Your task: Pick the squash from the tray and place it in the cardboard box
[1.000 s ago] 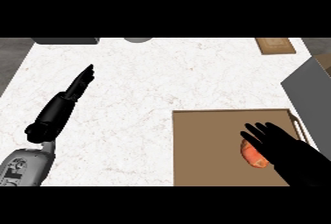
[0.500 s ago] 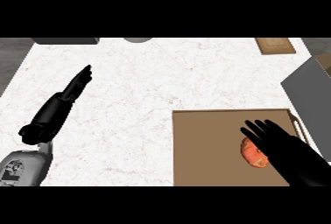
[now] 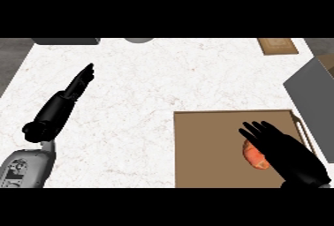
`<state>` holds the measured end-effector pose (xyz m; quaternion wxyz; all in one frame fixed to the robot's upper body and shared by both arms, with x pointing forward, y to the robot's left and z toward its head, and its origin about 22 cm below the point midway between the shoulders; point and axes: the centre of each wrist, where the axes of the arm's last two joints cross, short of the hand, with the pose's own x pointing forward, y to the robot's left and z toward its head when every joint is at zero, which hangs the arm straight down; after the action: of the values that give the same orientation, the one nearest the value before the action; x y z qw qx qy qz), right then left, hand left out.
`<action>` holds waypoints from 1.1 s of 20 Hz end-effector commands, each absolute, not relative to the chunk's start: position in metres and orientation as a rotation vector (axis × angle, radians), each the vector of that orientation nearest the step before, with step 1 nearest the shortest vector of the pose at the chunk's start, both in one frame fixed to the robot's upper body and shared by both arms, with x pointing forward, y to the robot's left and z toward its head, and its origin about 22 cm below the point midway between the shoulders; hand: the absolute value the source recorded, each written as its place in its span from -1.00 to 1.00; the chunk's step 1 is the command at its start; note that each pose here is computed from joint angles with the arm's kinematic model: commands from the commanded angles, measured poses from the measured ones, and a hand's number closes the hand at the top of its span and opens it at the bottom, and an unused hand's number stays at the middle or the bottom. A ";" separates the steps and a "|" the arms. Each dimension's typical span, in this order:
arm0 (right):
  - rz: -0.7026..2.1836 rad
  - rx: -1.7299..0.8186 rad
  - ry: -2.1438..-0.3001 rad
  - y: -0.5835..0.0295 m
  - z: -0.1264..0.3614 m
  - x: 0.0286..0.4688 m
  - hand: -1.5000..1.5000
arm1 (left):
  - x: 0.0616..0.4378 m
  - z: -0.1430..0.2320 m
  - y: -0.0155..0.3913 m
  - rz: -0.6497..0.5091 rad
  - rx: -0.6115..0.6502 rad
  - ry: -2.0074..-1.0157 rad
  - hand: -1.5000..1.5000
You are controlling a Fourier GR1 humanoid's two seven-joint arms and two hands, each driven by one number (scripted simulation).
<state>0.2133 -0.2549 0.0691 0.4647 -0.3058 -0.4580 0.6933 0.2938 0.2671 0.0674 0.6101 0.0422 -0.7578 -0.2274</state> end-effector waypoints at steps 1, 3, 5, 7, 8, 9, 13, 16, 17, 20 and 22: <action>1.706 -0.765 -1.087 -0.255 0.061 0.217 -1.00 | 0.280 0.052 0.273 -0.526 0.089 -1.751 0.00; 1.698 -0.807 -1.070 -0.247 0.052 0.226 -1.00 | 0.301 0.059 0.271 -0.540 0.116 -1.747 0.00; 1.682 -0.825 -1.081 -0.276 0.046 0.231 -1.00 | 0.296 0.073 0.280 -0.527 0.085 -1.762 0.00; 1.701 -0.822 -1.070 -0.249 0.042 0.227 -1.00 | 0.288 0.071 0.278 -0.515 0.099 -1.755 0.00; 1.704 -0.832 -1.074 -0.267 0.042 0.222 -1.00 | 0.311 0.092 0.262 -0.516 0.095 -1.756 0.00; 1.696 -0.798 -1.060 -0.265 0.035 0.233 -1.00 | 0.298 0.069 0.272 -0.539 0.111 -1.746 0.00; 1.710 -0.760 -1.066 -0.258 0.018 0.239 -1.00 | 0.288 0.048 0.279 -0.528 0.090 -1.748 0.00; 1.794 -0.738 -1.111 -0.278 0.012 0.236 1.00 | 0.294 0.073 0.270 -0.533 0.093 -1.753 0.00; 1.818 -0.708 -1.159 -0.265 0.009 0.223 1.00 | 0.283 0.077 0.274 -0.537 0.112 -1.757 0.00; 1.793 -0.779 -1.262 -0.261 0.010 0.242 1.00 | 0.298 0.063 0.276 -0.522 0.089 -1.726 0.00; 1.779 -0.799 -1.300 -0.261 0.006 0.233 1.00 | 0.288 0.068 0.258 -0.542 0.103 -1.752 0.00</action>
<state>0.2330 -0.2629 0.0184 0.4092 -0.3076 -0.4890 0.7063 0.2899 0.2681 0.0665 0.6105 0.0417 -0.7568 -0.2298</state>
